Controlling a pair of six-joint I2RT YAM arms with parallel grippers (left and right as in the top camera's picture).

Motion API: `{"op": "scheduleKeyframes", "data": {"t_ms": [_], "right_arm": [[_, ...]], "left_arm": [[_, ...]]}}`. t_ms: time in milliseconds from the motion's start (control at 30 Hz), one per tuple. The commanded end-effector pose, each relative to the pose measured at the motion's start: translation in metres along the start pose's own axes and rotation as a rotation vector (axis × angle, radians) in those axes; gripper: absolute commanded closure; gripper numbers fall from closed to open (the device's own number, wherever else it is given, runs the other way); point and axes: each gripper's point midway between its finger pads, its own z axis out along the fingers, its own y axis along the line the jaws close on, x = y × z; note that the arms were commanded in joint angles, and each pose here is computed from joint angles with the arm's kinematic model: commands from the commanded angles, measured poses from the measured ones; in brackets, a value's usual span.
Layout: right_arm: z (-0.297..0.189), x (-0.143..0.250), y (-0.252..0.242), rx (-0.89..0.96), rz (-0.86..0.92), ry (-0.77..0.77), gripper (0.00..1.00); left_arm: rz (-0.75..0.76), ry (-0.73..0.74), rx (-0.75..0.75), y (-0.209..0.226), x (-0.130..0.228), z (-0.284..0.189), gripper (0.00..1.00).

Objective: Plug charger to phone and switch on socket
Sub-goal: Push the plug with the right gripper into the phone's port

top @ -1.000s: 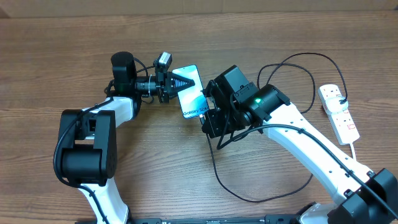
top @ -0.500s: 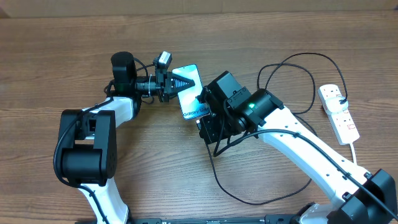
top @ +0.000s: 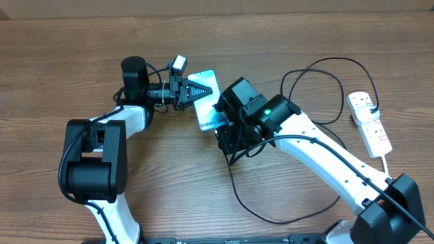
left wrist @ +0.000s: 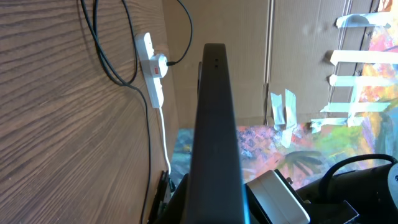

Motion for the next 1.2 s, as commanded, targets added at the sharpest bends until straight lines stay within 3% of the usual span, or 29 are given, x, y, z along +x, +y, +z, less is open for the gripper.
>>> {"op": "scheduleKeyframes", "data": {"t_ms": [0, 1167], "right_arm": [[0.000, -0.002, 0.000, 0.006, -0.004, -0.009, 0.96], [-0.010, -0.004, 0.012, -0.046, 0.050, -0.020, 0.96]], "left_arm": [[0.049, 0.029, 0.014, -0.008, 0.002, 0.002, 0.96], [0.048, 0.008, 0.004, -0.007, -0.001, 0.002, 0.96]]}}
